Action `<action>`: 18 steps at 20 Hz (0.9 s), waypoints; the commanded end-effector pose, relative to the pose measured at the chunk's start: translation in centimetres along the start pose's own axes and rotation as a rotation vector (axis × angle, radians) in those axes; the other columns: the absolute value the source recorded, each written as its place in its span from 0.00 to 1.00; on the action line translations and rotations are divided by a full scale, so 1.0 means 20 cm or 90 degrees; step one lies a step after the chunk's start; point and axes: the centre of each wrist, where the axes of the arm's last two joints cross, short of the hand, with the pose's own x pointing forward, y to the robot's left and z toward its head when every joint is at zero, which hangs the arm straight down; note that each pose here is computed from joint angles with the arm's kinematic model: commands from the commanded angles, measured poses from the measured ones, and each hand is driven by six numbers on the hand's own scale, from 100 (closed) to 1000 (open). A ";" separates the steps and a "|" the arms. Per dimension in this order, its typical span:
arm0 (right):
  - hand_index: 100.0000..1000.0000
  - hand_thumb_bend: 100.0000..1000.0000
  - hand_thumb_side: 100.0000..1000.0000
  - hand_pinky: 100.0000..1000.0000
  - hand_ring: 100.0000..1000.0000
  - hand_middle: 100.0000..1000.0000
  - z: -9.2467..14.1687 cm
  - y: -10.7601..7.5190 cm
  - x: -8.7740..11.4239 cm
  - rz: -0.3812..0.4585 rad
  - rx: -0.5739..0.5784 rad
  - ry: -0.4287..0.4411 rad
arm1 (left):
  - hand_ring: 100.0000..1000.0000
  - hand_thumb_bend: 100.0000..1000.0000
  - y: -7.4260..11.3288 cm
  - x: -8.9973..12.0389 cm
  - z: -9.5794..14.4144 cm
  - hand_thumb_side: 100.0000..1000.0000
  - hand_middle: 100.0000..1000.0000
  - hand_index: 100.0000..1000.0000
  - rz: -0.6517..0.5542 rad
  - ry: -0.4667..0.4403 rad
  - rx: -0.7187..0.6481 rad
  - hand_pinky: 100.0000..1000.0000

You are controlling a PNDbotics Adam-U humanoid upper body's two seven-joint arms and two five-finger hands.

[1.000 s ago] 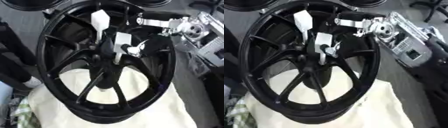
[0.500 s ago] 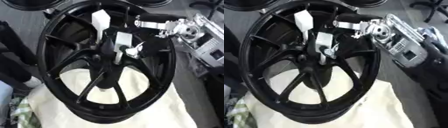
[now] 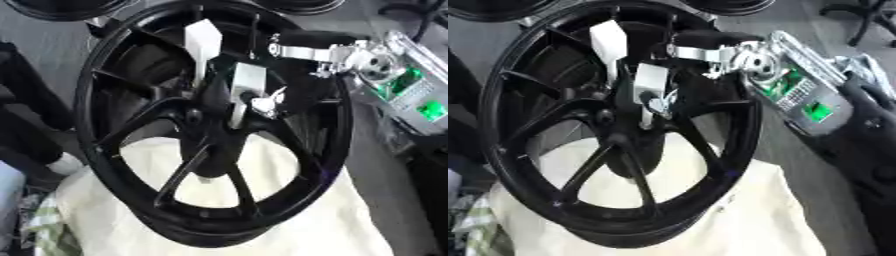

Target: Pull the pin out of the wheel hub.

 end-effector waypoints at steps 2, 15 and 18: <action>0.72 0.00 0.46 0.87 0.76 0.47 0.01 -0.02 -0.01 -0.009 0.004 0.006 | 0.69 0.01 0.01 0.05 -0.02 0.80 0.63 0.73 -0.006 -0.021 -0.006 0.61; 0.50 0.00 0.19 0.76 0.56 0.30 0.14 -0.11 0.05 -0.046 -0.083 -0.026 | 0.68 0.01 0.02 0.04 -0.02 0.80 0.63 0.73 -0.009 -0.020 0.000 0.61; 0.48 0.00 0.16 0.75 0.54 0.29 0.19 -0.13 0.08 -0.058 -0.108 -0.037 | 0.68 0.01 0.03 0.04 -0.02 0.80 0.63 0.73 -0.011 -0.019 0.002 0.61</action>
